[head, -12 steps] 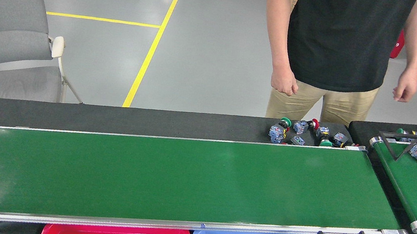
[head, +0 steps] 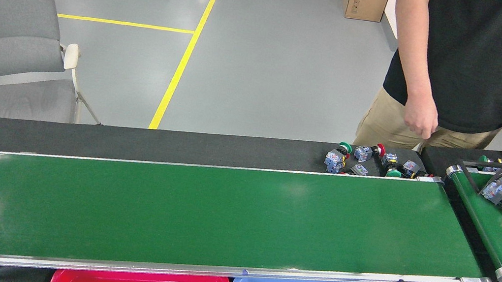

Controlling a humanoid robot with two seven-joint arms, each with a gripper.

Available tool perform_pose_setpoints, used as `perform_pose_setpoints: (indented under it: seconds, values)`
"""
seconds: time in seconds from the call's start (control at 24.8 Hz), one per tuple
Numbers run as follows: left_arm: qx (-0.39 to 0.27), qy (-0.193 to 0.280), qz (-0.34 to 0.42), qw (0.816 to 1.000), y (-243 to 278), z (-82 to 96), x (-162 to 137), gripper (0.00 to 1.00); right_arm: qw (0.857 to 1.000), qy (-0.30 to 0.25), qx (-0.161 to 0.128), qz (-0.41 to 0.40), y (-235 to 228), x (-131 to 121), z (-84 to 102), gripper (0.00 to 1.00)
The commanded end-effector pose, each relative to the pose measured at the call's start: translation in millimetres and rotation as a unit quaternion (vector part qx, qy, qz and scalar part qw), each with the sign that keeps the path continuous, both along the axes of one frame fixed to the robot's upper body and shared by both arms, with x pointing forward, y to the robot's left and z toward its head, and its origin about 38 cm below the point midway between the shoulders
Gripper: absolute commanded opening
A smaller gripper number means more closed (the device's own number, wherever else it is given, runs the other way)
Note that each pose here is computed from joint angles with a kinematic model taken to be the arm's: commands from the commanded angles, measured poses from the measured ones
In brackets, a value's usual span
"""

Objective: Pick switch part from conveyor to tray

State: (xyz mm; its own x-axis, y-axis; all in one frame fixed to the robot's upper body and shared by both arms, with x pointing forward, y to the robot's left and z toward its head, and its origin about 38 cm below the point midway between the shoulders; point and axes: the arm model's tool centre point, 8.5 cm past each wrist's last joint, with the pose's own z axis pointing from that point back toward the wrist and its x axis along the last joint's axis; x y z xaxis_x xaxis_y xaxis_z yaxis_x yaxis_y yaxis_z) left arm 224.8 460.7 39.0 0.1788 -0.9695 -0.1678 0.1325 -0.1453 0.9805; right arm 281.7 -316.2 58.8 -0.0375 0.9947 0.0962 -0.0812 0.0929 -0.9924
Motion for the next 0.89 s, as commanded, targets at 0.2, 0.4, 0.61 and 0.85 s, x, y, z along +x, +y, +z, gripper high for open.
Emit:
perform_pose_setpoints:
  seconds: [0.2,0.4,0.61,0.85]
  values:
    - [0.009,-0.009,0.007,1.0,8,6.3,0,1.0,1.0,-0.016,-0.011,-0.015,-15,4,12.3,1.0]
    - [0.007,-0.011,0.002,1.0,5,6.9,1,1.0,1.0,-0.016,-0.011,-0.016,-15,4,12.9,1.0]
    - [0.007,-0.009,-0.005,1.0,0,6.1,2,1.0,1.0,-0.015,-0.012,-0.013,-15,4,12.9,1.0]
    - [0.006,-0.008,-0.007,1.0,-1,4.9,2,1.0,1.0,-0.011,-0.015,-0.01,-15,4,12.5,1.0]
